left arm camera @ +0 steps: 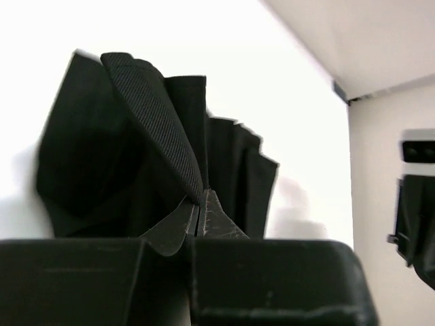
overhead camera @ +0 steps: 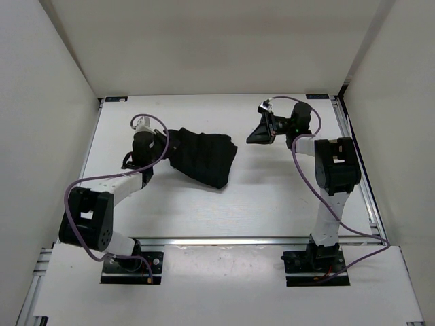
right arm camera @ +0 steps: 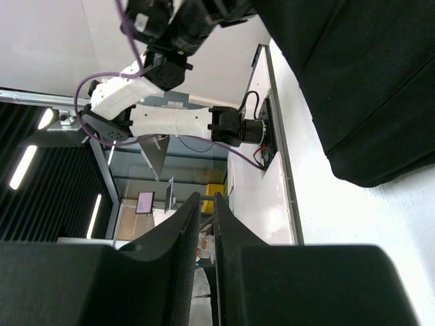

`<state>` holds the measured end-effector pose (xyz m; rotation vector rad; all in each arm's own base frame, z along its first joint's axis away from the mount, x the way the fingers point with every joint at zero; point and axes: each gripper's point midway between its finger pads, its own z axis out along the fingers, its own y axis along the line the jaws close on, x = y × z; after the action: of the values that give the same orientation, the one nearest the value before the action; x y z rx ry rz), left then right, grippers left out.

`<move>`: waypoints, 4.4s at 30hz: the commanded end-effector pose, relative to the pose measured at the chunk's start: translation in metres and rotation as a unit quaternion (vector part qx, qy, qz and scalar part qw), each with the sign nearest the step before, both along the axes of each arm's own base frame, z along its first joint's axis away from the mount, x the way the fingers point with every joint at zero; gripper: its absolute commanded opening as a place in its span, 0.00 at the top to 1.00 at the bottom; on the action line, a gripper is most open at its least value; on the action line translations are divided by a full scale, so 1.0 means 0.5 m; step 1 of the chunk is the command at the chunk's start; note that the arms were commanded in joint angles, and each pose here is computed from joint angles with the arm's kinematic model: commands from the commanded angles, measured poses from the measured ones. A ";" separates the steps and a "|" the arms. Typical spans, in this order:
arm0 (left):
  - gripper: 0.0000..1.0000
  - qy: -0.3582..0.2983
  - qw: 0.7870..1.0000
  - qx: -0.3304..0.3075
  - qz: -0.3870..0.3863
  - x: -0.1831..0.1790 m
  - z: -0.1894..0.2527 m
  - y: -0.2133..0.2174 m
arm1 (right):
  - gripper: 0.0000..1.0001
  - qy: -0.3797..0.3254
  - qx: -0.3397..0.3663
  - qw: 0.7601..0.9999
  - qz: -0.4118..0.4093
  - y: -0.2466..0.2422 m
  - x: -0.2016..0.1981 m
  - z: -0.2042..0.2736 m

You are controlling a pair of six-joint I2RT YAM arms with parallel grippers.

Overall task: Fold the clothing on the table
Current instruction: Fold the skirt

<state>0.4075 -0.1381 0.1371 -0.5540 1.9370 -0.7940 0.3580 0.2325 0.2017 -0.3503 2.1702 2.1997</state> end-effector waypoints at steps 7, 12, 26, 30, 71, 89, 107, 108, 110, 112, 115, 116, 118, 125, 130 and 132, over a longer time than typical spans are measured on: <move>1.00 -0.100 0.994 0.026 -0.033 0.086 0.113 -0.032 | 0.83 -0.048 -0.003 0.994 0.093 -0.027 -0.073 0.030; 0.83 -0.046 0.998 0.031 -0.042 0.142 0.020 -0.009 | 0.82 -0.050 -0.003 0.995 0.086 -0.038 -0.070 0.031; 0.01 -0.080 0.995 0.066 -0.003 0.150 0.115 0.072 | 0.76 -0.046 -0.003 0.997 0.067 -0.059 -0.068 0.036; 0.01 -0.116 0.987 -0.024 -0.109 0.117 0.214 -0.004 | 0.76 -0.037 -0.004 0.997 0.063 -0.070 -0.072 0.036; 1.00 0.041 0.908 -0.257 -0.329 0.015 0.033 -0.269 | 1.00 -0.007 0.000 0.999 0.044 -0.097 -0.080 0.024; 0.73 0.058 0.899 -0.277 -0.334 0.047 -0.011 -0.269 | 0.91 -0.017 0.002 0.999 0.039 -0.104 -0.081 0.041; 0.01 0.045 0.978 0.114 -0.166 -0.105 0.187 0.006 | 0.74 -0.080 0.001 0.996 -0.034 -0.192 -0.123 0.073; 0.01 0.053 0.979 0.121 -0.157 -0.134 0.177 0.024 | 0.72 -0.076 -0.001 0.996 -0.044 -0.202 -0.131 0.070; 0.01 0.053 0.980 0.133 -0.136 -0.169 0.172 0.050 | 0.70 -0.096 -0.007 0.994 -0.056 -0.212 -0.149 0.058; 0.02 0.052 0.983 0.128 -0.124 -0.205 0.148 0.067 | 0.67 -0.081 -0.010 0.995 -0.064 -0.213 -0.165 0.043; 0.01 0.022 0.986 0.144 -0.086 -0.252 0.168 0.093 | 0.67 -0.084 -0.006 0.995 -0.053 -0.189 -0.193 0.028; 0.02 0.028 0.985 0.153 -0.068 -0.260 0.158 0.106 | 0.67 -0.073 -0.004 0.995 -0.064 -0.179 -0.193 0.025; 0.01 0.004 0.986 0.157 -0.055 -0.288 0.182 0.109 | 0.67 -0.065 0.000 0.994 -0.091 -0.159 -0.196 0.032; 0.02 0.020 0.980 0.198 -0.024 -0.355 0.181 0.173 | 0.66 -0.061 -0.069 0.973 -0.212 -0.178 -0.184 -0.012; 0.01 0.077 0.973 0.216 -0.021 -0.384 0.150 0.194 | 0.67 -0.115 -0.282 0.904 -0.299 -0.261 -0.167 -0.093; 0.01 0.094 0.970 0.223 -0.004 -0.381 0.144 0.206 | 0.66 -0.114 -0.315 0.886 -0.319 -0.307 -0.171 -0.108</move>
<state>0.2245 -0.0467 0.2100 -0.3256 2.1575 -0.3812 0.2913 0.1192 0.1954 0.0374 2.1272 1.3695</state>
